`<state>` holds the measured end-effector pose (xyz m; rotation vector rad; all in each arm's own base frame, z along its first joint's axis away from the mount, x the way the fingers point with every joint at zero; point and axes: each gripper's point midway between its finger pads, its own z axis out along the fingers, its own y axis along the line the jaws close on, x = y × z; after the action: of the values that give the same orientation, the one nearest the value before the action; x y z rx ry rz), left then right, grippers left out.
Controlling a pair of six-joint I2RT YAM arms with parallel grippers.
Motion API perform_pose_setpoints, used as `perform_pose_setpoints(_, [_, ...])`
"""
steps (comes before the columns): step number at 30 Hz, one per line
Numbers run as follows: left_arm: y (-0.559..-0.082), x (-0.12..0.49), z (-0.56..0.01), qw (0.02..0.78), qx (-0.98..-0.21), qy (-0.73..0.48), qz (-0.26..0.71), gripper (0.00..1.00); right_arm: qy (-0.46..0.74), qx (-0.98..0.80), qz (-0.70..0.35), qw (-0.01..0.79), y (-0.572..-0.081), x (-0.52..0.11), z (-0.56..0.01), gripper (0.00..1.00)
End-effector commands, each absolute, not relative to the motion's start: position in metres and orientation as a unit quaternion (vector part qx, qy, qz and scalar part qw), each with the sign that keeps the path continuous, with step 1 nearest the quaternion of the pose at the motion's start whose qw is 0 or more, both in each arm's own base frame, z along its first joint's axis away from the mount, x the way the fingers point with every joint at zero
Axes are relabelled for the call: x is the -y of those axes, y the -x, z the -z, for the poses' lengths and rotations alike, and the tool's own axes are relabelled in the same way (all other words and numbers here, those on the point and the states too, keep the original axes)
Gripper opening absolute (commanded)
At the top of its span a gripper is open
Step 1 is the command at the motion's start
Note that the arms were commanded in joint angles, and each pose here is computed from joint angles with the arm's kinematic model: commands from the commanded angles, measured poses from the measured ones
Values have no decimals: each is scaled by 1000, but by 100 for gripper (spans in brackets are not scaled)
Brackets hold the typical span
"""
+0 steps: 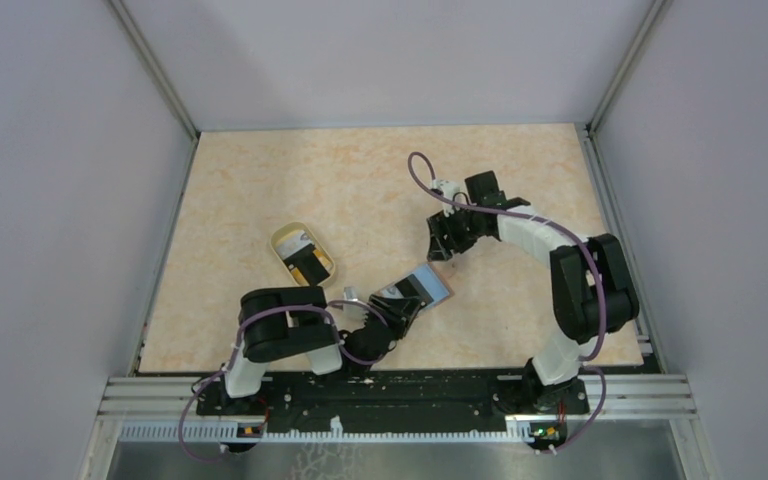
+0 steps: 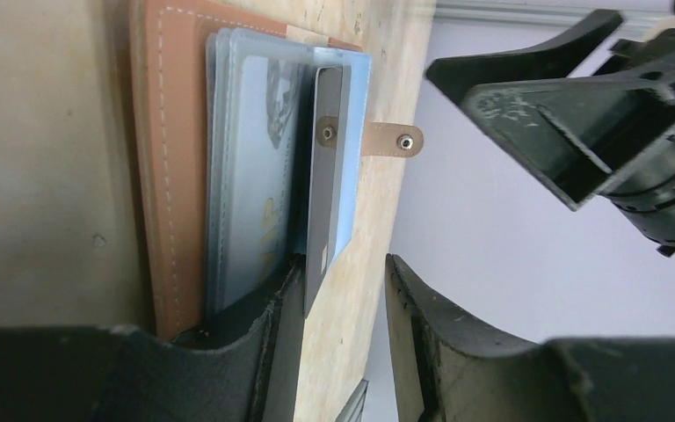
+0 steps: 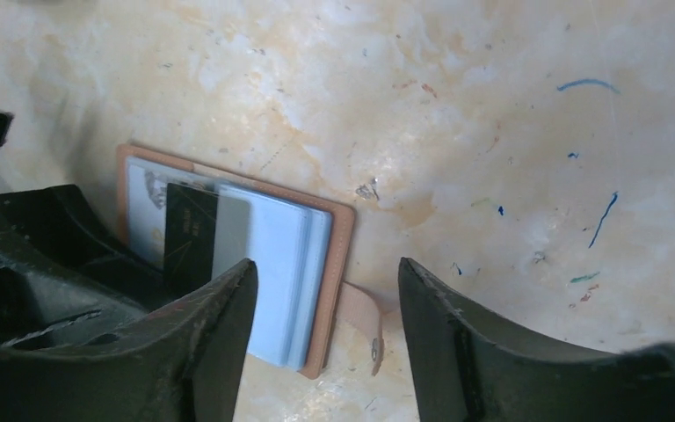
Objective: Put the credit cards into the card holder
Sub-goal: Insert the credit card into the card holder.
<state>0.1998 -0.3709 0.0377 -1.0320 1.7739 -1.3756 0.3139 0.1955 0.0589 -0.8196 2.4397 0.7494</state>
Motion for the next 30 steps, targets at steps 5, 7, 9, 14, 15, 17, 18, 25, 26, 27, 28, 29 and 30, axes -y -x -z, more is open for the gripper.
perform_pose_setpoints(5, [-197,354,-6,338,-730,357,474,44,385,-800,-369,274,-289,-239,-116,42])
perform_pose_setpoints(7, [-198,352,-7,340,-730,356,474,44,397,-784,-403,256,-273,-253,-120,33])
perform_pose_setpoints(9, [-199,351,-8,342,-730,354,473,44,404,-776,-426,231,-258,-269,-119,24])
perform_pose_setpoints(14, [-200,350,-9,344,-731,353,472,44,425,-791,-396,193,-240,-300,-98,10])
perform_pose_setpoints(15, [-200,350,-9,344,-730,353,473,44,427,-796,-385,191,-239,-305,-93,9])
perform_pose_setpoints(17, [-199,350,-9,344,-730,353,473,44,425,-812,-355,184,-240,-310,-80,7])
perform_pose_setpoints(18, [-200,350,-9,345,-730,353,473,44,425,-817,-345,180,-240,-312,-76,7])
perform_pose_setpoints(25, [-200,353,-9,343,-729,350,477,44,451,-826,-287,178,-232,-322,-57,6])
perform_pose_setpoints(26, [-201,353,-9,343,-729,350,477,44,455,-827,-275,180,-232,-322,-55,6])
perform_pose_setpoints(27, [-201,354,-9,342,-729,350,478,44,460,-828,-265,183,-231,-323,-53,6])
perform_pose_setpoints(28, [-201,354,-9,343,-729,350,478,44,464,-829,-255,180,-229,-323,-49,6])
perform_pose_setpoints(29, [-201,354,-9,342,-728,351,479,44,469,-829,-245,178,-227,-324,-46,6])
perform_pose_setpoints(30, [-201,354,-9,342,-728,350,479,44,471,-832,-237,173,-227,-322,-42,7])
